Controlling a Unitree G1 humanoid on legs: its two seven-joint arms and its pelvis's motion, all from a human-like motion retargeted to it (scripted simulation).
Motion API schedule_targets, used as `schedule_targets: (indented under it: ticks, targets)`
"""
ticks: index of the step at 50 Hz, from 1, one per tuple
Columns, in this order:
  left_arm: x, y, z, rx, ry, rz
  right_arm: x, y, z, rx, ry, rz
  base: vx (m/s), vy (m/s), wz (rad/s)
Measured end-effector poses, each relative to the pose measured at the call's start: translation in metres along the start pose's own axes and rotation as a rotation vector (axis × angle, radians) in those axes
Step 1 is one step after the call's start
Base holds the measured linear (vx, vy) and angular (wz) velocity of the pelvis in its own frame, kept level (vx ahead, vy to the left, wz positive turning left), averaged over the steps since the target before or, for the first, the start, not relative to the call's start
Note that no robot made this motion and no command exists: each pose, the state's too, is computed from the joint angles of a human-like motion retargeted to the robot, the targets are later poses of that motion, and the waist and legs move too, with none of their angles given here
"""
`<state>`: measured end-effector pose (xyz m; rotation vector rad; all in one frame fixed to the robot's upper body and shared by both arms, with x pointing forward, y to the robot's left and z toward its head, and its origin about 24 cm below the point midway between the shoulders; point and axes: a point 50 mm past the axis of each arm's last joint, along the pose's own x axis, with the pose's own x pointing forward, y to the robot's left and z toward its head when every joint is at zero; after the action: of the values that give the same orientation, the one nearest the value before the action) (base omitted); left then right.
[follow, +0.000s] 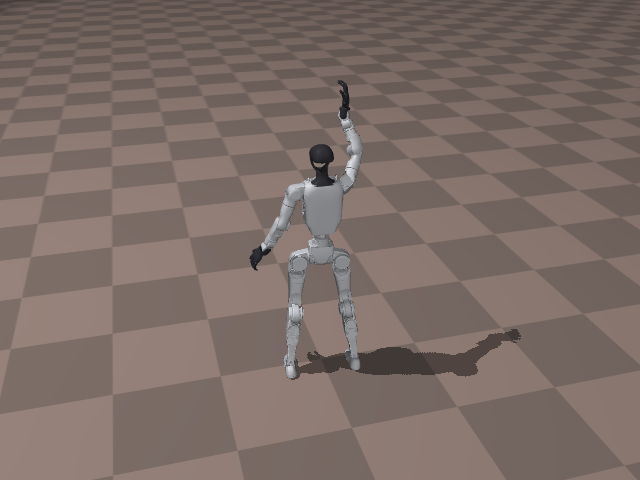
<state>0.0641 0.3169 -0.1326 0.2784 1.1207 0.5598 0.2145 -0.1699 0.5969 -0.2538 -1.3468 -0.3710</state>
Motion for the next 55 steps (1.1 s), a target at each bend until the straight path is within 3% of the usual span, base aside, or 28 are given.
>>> schedule_targets:
  ticks: [5,10,14,18,25,30,33,39,45,49,55]
  targets:
    - [-0.003,-0.016,0.155,-0.102,-0.433,0.011,-0.055,0.019,-0.100,-0.017,0.319,0.151,0.00,0.00,0.00]
    - [-0.023,-0.029,0.207,-0.040,-0.634,-0.062,-0.056,0.005,-0.109,0.073,0.379,0.094,0.00,0.00,0.00]
    - [-0.007,-0.025,0.147,-0.061,-0.458,-0.055,-0.018,-0.024,-0.055,0.142,0.225,-0.031,0.00,0.00,0.00]
    - [-0.002,-0.014,0.020,-0.134,-0.078,-0.011,0.021,-0.066,0.035,0.213,0.003,-0.212,0.04,0.01,-0.09]
    - [-0.111,0.014,-0.212,-0.204,0.672,0.087,0.026,-0.147,0.208,0.319,-0.371,-0.400,0.06,-0.01,-0.20]
    - [-0.209,0.024,-0.287,-0.267,0.996,0.134,0.024,-0.144,0.216,0.290,-0.438,-0.362,0.02,0.00,-0.08]
    - [-0.203,0.023,-0.283,-0.231,0.977,0.101,0.025,-0.145,0.213,0.308,-0.417,-0.342,0.00,0.00,0.00]
    - [-0.089,0.002,-0.186,-0.168,0.586,0.033,0.032,-0.137,0.187,0.258,-0.323,-0.334,-0.05,0.00,0.04]
    - [-0.002,-0.020,-0.002,-0.095,0.064,0.009,0.020,-0.060,0.077,-0.008,-0.216,-0.152,-0.08,0.03,0.14]
    - [0.001,-0.030,0.127,-0.043,-0.320,-0.034,-0.033,0.003,-0.001,-0.088,-0.145,0.150,-0.04,0.01,0.09]
    - [-0.058,-0.031,0.272,-0.056,-0.841,-0.151,-0.158,0.052,-0.082,-0.171,-0.031,0.563,0.00,0.00,0.00]
